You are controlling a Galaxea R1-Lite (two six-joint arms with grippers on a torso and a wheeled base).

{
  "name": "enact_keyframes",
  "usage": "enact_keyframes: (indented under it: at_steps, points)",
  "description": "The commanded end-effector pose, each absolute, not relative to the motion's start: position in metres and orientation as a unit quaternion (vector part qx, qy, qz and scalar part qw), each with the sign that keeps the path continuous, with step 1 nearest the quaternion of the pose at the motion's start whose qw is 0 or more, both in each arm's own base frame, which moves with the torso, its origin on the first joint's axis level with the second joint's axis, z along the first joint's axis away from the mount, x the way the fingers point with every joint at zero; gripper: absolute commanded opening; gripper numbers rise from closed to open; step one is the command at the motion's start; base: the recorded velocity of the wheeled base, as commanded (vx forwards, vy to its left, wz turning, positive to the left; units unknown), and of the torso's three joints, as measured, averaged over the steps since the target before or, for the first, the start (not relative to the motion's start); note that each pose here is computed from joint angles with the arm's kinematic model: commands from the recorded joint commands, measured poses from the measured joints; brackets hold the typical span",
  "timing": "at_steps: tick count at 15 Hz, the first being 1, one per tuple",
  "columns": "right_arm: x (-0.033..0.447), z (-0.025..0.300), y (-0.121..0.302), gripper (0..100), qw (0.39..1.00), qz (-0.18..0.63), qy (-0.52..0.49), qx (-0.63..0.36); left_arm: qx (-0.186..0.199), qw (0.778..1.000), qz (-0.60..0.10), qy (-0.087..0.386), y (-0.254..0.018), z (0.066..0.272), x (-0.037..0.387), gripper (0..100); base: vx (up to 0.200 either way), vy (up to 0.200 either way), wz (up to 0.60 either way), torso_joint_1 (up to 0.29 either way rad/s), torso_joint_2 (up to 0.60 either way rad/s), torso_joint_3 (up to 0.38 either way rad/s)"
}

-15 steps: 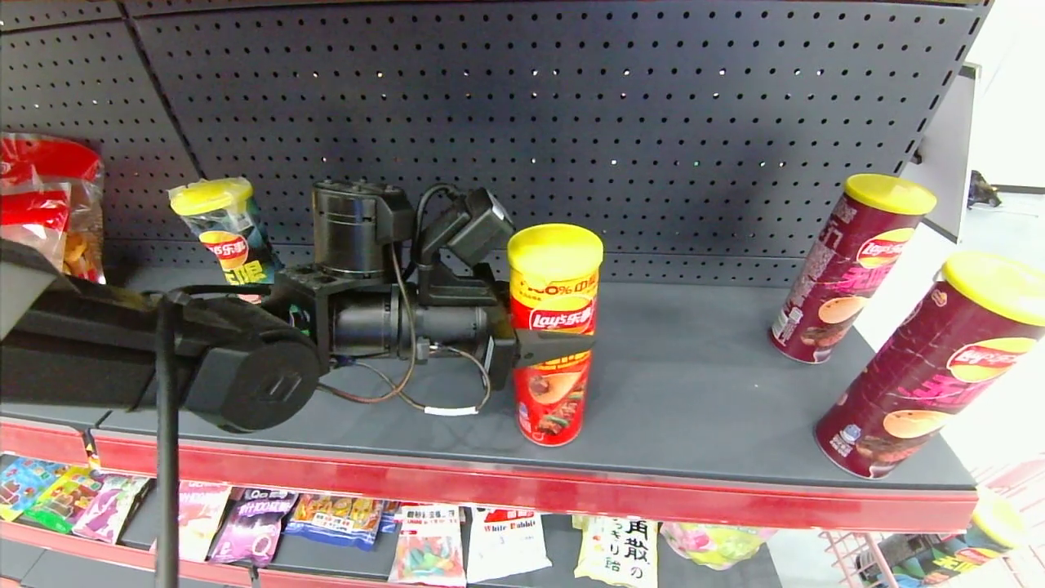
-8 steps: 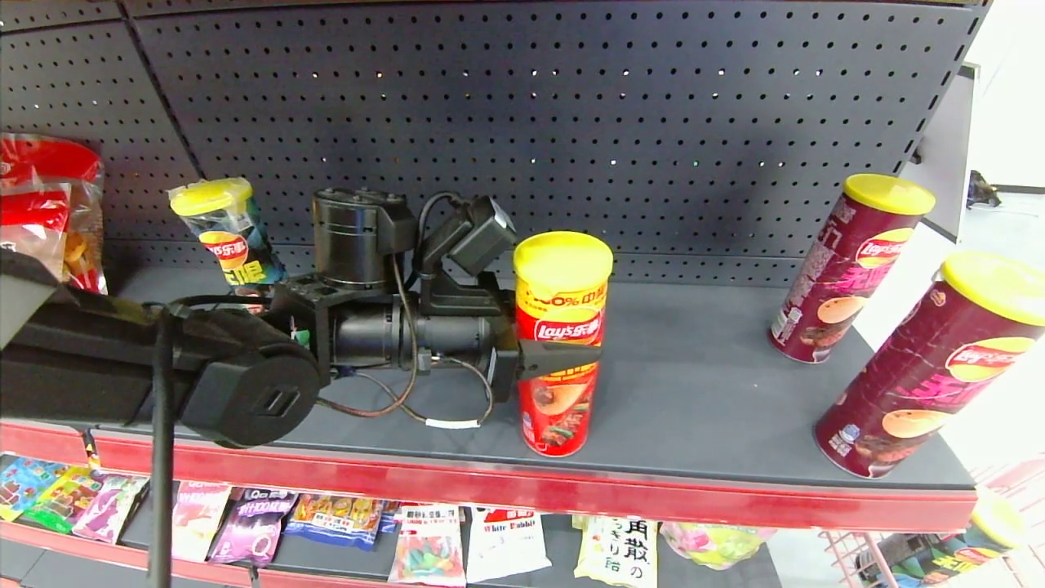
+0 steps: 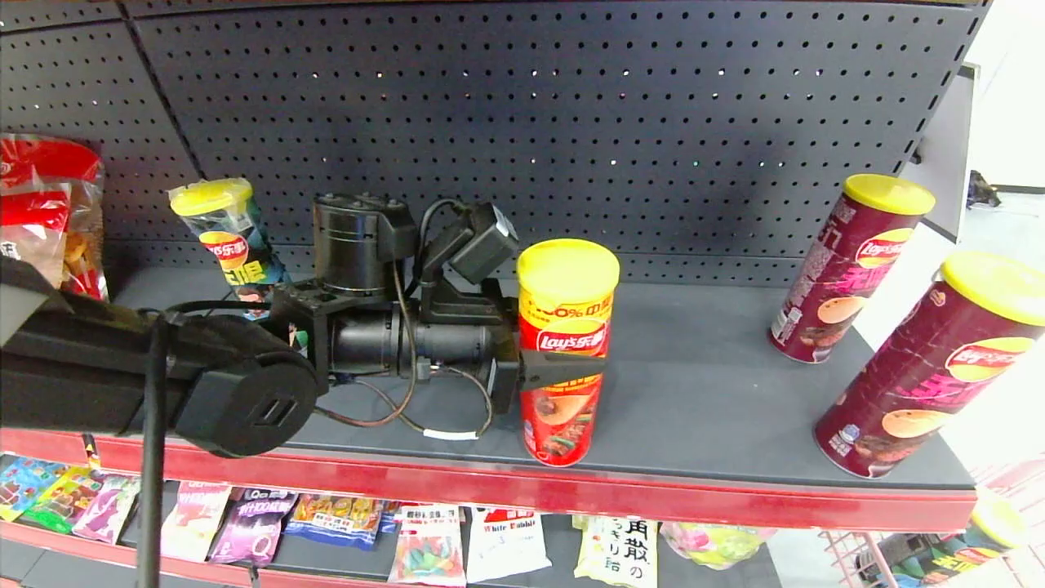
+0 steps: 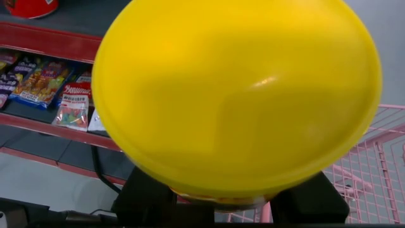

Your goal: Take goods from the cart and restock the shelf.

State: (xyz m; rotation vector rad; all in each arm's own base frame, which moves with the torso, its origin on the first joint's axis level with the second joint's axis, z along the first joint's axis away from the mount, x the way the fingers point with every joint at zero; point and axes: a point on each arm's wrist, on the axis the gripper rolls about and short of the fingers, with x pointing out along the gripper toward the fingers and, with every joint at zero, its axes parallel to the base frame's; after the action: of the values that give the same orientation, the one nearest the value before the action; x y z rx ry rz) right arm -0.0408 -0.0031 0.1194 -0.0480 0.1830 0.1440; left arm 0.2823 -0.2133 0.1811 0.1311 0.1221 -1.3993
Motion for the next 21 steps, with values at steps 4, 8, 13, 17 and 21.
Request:
enact_keyframes:
  at_steps: [4,8,13,17,21]
  points:
    - [-0.04,0.119,-0.003,0,0.993,0.073,0.093,-0.024,0.063,0.76,-0.644,0.062,-0.212,0.177,0.28,0,0.0,0.0,0.0,0.0,0.0,0.0]
    - [-0.04,0.119,-0.003,0,0.993,0.073,0.093,-0.024,0.072,0.763,-0.64,0.057,-0.212,0.176,0.281,100,0.0,0.0,0.0,0.0,0.0,0.0]
    - [-0.038,0.125,-0.002,0,0.99,0.095,0.099,-0.023,0.081,0.801,-0.589,0.071,-0.187,0.179,0.261,100,0.0,0.0,0.0,0.0,0.0,0.0]
    - [-0.017,0.152,-0.002,0,0.978,0.157,0.131,-0.031,0.079,0.828,-0.55,0.077,-0.141,0.184,0.226,100,0.0,0.0,0.0,0.0,0.0,0.0]
    - [0.05,0.207,0.019,0,0.969,0.209,0.124,-0.037,0.088,0.843,-0.52,0.105,-0.098,0.163,0.148,100,0.0,0.0,0.0,0.0,0.0,0.0]
